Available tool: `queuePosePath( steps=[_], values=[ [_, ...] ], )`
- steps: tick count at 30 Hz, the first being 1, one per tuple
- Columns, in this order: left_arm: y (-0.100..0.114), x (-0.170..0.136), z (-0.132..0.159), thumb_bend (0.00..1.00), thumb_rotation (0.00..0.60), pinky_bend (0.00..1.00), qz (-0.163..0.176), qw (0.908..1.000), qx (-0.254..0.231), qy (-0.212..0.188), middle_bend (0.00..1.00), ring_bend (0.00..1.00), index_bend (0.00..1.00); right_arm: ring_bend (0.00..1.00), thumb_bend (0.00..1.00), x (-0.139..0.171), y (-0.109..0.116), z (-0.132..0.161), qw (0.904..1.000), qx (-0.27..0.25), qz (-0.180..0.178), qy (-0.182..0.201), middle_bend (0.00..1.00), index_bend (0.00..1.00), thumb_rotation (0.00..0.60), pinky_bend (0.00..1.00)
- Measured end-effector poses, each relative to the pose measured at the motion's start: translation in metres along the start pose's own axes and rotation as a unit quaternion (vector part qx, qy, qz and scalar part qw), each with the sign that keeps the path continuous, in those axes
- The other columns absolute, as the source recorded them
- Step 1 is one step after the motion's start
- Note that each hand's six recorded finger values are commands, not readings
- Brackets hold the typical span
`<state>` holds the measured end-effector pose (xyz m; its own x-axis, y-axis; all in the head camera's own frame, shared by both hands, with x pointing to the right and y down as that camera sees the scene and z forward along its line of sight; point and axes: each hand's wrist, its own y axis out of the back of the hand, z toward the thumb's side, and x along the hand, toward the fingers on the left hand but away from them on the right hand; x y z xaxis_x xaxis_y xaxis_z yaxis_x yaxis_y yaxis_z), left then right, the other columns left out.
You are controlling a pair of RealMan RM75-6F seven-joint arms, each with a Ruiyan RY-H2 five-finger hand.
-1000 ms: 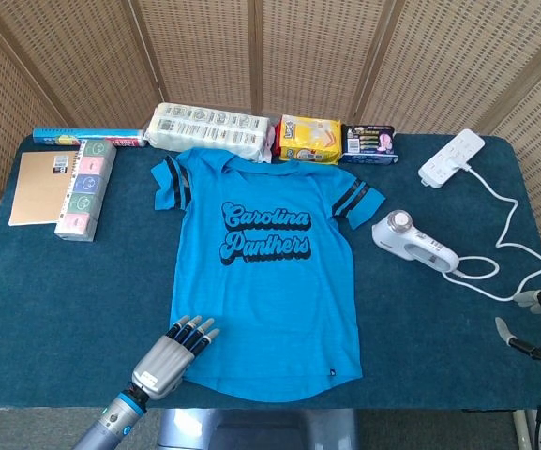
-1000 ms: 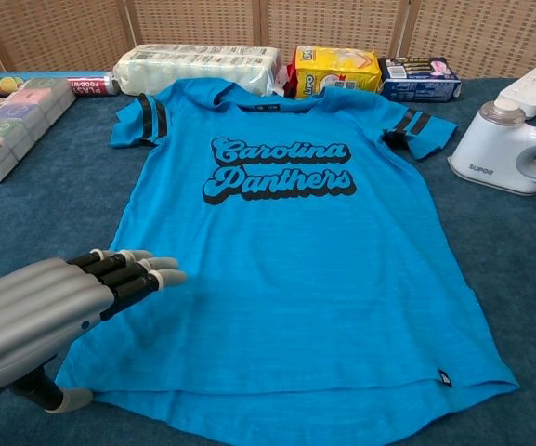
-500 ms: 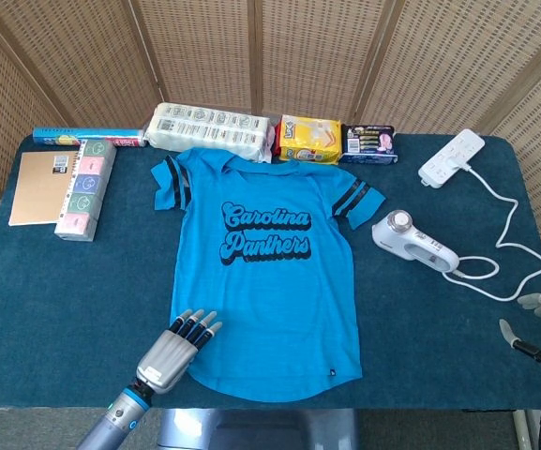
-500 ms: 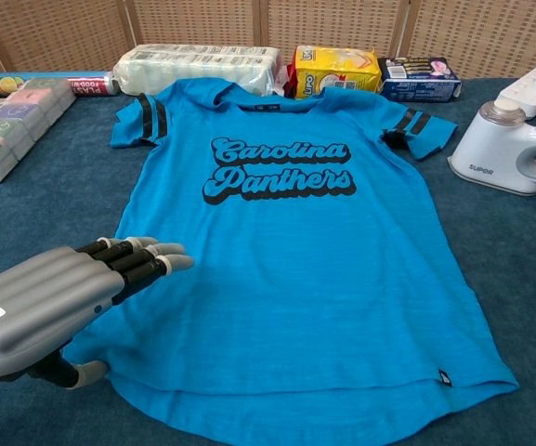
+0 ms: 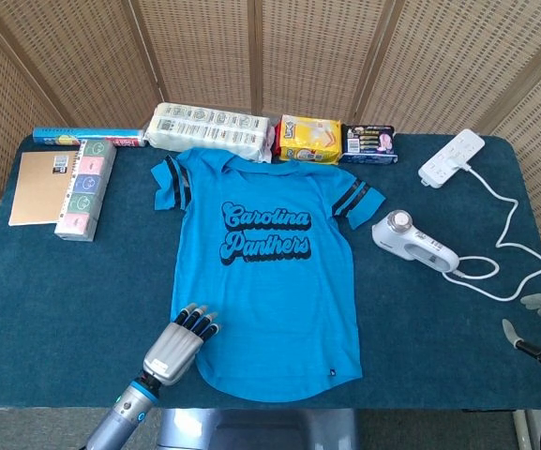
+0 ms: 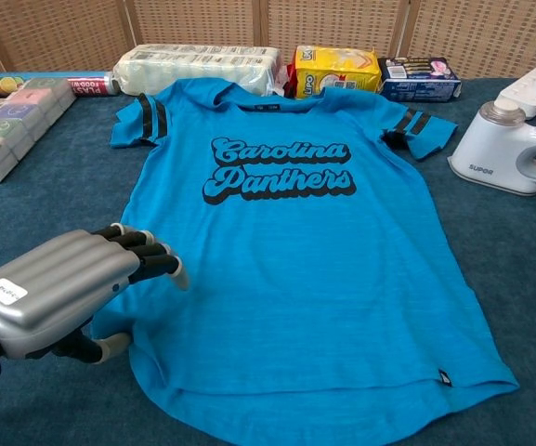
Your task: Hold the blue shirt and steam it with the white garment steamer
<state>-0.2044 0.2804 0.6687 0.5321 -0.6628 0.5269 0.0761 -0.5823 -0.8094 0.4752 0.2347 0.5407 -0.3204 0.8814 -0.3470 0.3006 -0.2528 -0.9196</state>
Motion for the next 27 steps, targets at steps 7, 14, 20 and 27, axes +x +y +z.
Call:
queuePosePath(
  steps=[7, 14, 20, 27],
  values=[
    [0.0006, 0.0062, -0.0001, 0.37, 0.600, 0.19, 0.000, 1.0000, 0.005, -0.003, 0.49, 0.34, 0.46, 0.44, 0.32, 0.0001, 0.0011, 0.0011, 1.0000, -0.001, -0.002, 0.000, 0.44, 0.41, 0.478, 0.38],
    [-0.0021, 0.0075, -0.0007, 0.38, 0.600, 0.21, -0.009, 0.9999, 0.011, -0.007, 0.53, 0.36, 0.55, 0.44, 0.32, 0.0001, 0.0041, 0.0023, 1.0000, -0.001, -0.006, 0.000, 0.44, 0.41, 0.480, 0.38],
    [-0.0030, 0.0036, -0.0019, 0.38, 0.600, 0.21, -0.018, 0.9997, 0.013, -0.013, 0.52, 0.36, 0.55, 0.44, 0.32, 0.0004, 0.0046, 0.0025, 1.0000, -0.002, -0.006, -0.001, 0.44, 0.41, 0.478, 0.38],
    [0.0029, 0.0055, -0.0089, 0.37, 0.600, 0.21, -0.008, 0.9999, 0.009, -0.005, 0.51, 0.34, 0.55, 0.44, 0.32, 0.0007, 0.0037, 0.0026, 1.0000, -0.003, -0.006, -0.001, 0.44, 0.41, 0.478, 0.38]
  ],
)
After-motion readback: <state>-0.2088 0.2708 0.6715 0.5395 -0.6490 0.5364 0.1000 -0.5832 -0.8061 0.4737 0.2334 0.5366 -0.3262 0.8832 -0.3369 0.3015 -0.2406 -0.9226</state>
